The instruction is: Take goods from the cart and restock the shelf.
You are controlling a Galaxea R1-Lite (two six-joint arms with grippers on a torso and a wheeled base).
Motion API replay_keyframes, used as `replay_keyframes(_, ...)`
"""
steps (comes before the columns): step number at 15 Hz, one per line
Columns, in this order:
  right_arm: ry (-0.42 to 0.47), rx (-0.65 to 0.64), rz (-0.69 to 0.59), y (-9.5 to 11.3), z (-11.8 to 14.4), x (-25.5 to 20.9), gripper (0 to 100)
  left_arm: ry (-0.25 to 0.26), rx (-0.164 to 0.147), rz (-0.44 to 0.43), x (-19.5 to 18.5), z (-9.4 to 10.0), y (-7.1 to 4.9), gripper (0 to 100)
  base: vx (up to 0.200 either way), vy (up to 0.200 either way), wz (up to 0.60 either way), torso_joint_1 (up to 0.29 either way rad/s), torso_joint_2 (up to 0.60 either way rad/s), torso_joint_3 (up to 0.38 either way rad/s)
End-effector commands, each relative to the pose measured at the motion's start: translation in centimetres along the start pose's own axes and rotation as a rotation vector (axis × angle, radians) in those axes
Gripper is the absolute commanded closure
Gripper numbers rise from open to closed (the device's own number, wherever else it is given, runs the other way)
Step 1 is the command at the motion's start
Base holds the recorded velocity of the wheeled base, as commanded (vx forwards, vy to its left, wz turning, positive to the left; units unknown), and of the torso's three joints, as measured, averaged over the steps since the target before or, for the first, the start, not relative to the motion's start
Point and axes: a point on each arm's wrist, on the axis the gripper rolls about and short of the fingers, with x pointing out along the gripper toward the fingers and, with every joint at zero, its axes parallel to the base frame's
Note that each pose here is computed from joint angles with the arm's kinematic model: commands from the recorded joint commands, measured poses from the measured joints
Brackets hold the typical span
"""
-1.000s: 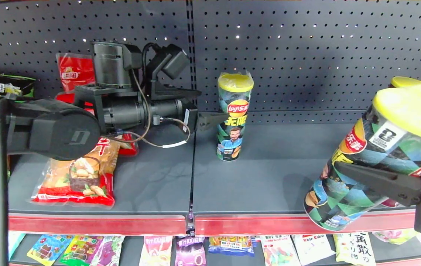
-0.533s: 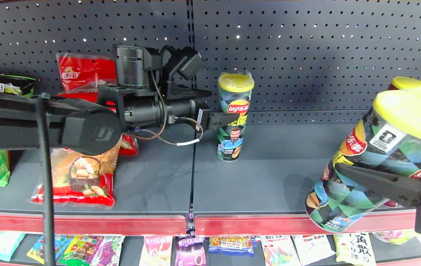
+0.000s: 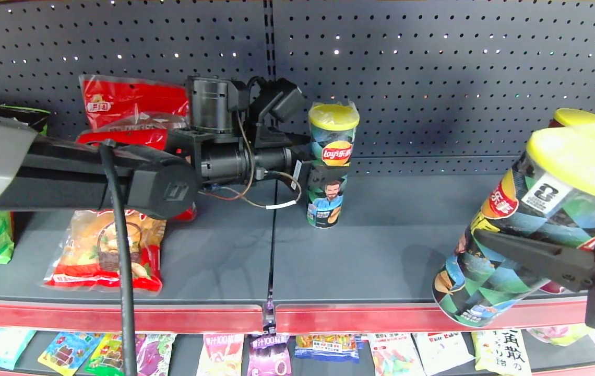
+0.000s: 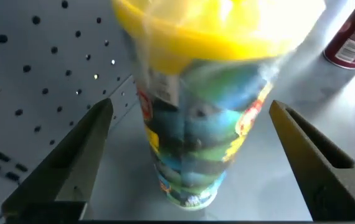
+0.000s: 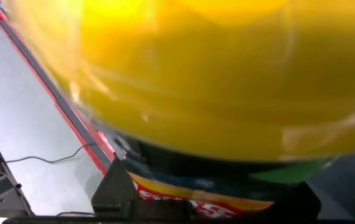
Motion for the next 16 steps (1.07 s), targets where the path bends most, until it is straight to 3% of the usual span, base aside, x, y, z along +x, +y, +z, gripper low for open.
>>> replay_keyframes(1,0.002,0.0,0.0,0.0,0.0,0.1,100,0.002,-0.001,-0.002,0.9,-0.4,0.3,100,0.0,0.0,0.0,0.0,0.0,0.0)
replay_keyframes(7,0.008,0.003,-0.009,-0.2,-0.1,0.1,100,0.007,-0.003,-0.022,1.0,-0.6,-0.1,100,0.0,0.0,0.0,0.0,0.0,0.0)
replay_keyframes(9,0.01,0.003,-0.009,-0.2,-0.1,0.2,100,0.007,-0.008,-0.05,-1.1,0.0,-0.9,100,0.0,0.0,0.0,0.0,0.0,0.0)
replay_keyframes(14,0.014,0.002,-0.002,-0.2,-0.2,0.3,100,0.035,-0.018,-0.122,-6.1,0.3,-5.3,100,0.0,0.0,0.0,0.0,0.0,0.0)
replay_keyframes(15,0.014,0.002,-0.002,-0.2,-0.2,0.3,100,0.035,-0.018,-0.122,-6.1,0.3,-5.3,100,0.0,0.0,0.0,0.0,0.0,0.0)
replay_keyframes(16,0.016,0.002,-0.001,-0.2,-0.2,0.4,100,0.051,-0.023,-0.14,-6.8,-0.1,-6.3,100,0.0,0.0,0.0,0.0,0.0,0.0)
